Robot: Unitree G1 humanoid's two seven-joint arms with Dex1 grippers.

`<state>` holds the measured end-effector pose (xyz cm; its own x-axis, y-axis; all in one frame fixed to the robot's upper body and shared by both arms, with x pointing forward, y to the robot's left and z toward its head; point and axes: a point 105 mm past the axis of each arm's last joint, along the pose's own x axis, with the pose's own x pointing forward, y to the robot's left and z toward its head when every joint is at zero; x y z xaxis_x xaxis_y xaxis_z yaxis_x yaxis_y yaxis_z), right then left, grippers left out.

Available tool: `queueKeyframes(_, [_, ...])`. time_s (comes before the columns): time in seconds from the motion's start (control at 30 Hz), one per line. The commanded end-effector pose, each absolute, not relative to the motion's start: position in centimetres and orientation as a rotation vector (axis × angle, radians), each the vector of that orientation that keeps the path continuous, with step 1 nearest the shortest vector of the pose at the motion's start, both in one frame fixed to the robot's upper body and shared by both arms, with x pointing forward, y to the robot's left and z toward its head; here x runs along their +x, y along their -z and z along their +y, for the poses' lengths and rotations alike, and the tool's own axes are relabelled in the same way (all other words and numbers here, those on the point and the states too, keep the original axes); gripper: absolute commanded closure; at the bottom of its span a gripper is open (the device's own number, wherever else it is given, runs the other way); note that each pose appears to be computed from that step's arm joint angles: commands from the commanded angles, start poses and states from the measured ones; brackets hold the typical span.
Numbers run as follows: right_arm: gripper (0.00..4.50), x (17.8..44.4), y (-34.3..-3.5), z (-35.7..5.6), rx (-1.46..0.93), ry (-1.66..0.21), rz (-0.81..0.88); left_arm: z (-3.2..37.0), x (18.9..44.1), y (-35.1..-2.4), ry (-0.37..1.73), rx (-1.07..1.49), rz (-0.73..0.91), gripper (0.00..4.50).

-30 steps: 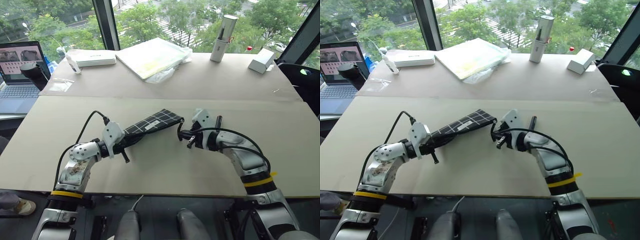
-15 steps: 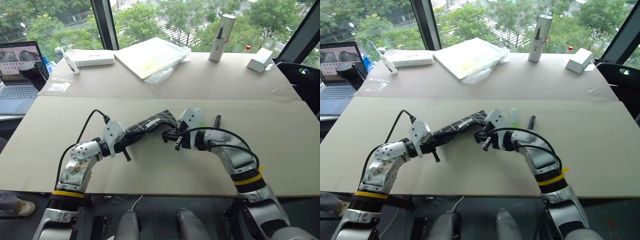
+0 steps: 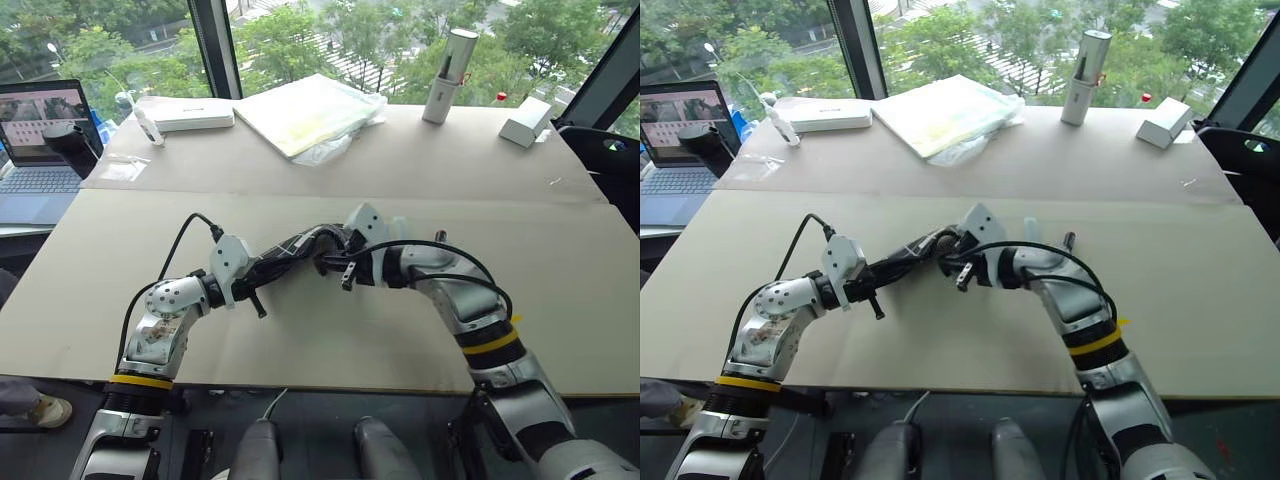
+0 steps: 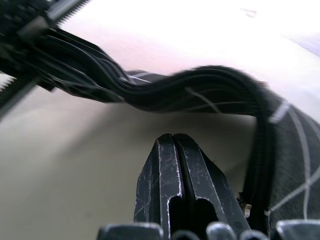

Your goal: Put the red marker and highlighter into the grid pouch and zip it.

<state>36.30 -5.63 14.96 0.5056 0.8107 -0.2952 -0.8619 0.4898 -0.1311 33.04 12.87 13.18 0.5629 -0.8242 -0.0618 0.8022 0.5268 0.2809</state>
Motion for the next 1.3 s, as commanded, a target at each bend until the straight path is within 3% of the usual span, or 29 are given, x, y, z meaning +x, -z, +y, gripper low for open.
queueKeyframes(0.03, [4.47,38.6,-18.0,-8.7,-0.299,-0.888,0.107,12.8,33.0,-13.8,0.99,0.32,-0.098,4.5])
queueKeyframes(0.2, [4.47,39.5,-18.7,-10.5,-0.291,-0.834,0.098,12.8,32.8,-13.6,1.005,0.328,-0.087,4.5])
queueKeyframes(0.47, [4.47,33.5,-16.6,-6.7,-0.26,-1.191,0.195,12.3,33.0,-13.6,1.037,0.336,-0.082,4.5])
queueKeyframes(0.93, [4.47,34.9,-19.1,-6.7,-0.212,-1.136,0.14,11.6,33.1,-13.4,1.08,0.331,-0.079,4.5])
queueKeyframes(1.1, [4.47,32.2,-19.2,-4.1,-0.16,-1.293,0.153,11.4,33.2,-13.3,1.085,0.325,-0.079,4.5])
queueKeyframes(1.3, [4.47,32.4,-18.3,-4.0,-0.205,-1.31,0.194,11.3,33.2,-13.4,1.083,0.317,-0.084,4.5])
